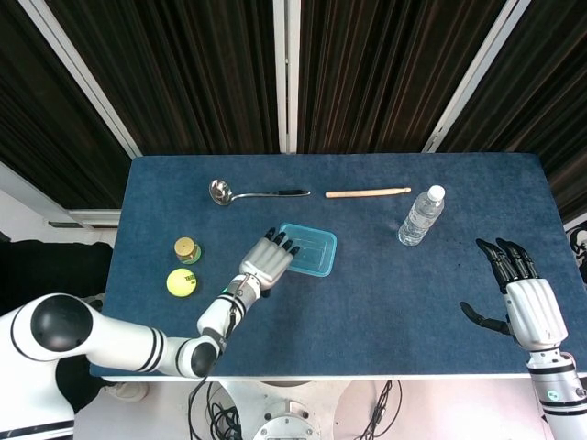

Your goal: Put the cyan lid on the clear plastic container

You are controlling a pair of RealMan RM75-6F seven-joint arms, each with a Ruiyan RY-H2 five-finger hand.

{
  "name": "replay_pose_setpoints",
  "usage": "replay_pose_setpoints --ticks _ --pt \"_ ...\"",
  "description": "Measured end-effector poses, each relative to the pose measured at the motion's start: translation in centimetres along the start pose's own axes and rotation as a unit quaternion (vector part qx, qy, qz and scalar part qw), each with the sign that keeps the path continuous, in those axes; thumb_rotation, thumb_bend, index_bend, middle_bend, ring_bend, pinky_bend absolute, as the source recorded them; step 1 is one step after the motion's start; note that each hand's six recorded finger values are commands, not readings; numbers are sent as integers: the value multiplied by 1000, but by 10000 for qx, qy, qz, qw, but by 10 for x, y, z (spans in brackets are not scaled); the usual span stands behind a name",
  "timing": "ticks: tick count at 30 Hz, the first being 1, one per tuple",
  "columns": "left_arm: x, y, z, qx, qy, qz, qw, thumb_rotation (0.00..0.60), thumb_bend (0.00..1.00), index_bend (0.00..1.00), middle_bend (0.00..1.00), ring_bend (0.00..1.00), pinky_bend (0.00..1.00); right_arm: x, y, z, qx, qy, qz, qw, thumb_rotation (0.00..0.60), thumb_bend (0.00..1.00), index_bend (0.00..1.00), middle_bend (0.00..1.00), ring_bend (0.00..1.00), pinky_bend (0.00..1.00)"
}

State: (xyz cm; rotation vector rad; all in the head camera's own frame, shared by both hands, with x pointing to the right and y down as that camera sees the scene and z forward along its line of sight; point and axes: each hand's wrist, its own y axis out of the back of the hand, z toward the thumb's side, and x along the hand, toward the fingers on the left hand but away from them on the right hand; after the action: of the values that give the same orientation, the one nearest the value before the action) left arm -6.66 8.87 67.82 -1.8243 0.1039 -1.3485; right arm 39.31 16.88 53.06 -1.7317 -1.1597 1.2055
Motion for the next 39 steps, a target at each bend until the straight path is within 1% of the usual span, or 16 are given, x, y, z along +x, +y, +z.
replay_pose_setpoints --ticks 7,15,21,26,29,32,34,38,39 --pt "-12 -15 -2 44 48 -117 9999 600 29 135 111 0 4 2 1 -1 1 -11 -20 10000 600 120 0 126 59 79" --pt "-8 -30 3 162 69 -219 9996 600 28 135 111 0 4 2 0 1 -15 16 -19 10000 600 121 0 126 59 79" --pt "-8 -35 6 250 116 -232 9994 600 28 135 111 0 4 3 0 1 -24 15 -12 10000 600 121 0 126 58 79" --pt "-9 -30 6 212 105 -159 9996 600 28 135 111 0 4 4 1 0 -35 16 -37 10000 600 120 0 126 59 79" --pt "-13 -22 4 61 79 -43 9999 600 28 135 111 0 5 5 3 -1 -35 3 -70 10000 600 121 0 126 58 79" --pt "-19 -12 -3 -309 52 154 9994 600 27 135 111 0 6 6 5 -4 -48 -42 -79 9999 600 121 0 127 59 79" --pt "-26 -3 -14 -634 55 363 9973 600 24 136 111 0 6 6 5 -8 -60 -86 -71 9999 600 122 0 129 58 79" --pt "-44 9 -52 -1164 251 891 9889 600 19 155 111 0 5 5 4 -20 -77 -195 -23 9998 600 134 0 124 57 78" --pt "-52 9 -69 -1292 386 1074 9850 600 19 161 111 0 3 5 4 -22 -67 -210 -10 9998 600 140 0 118 52 78"
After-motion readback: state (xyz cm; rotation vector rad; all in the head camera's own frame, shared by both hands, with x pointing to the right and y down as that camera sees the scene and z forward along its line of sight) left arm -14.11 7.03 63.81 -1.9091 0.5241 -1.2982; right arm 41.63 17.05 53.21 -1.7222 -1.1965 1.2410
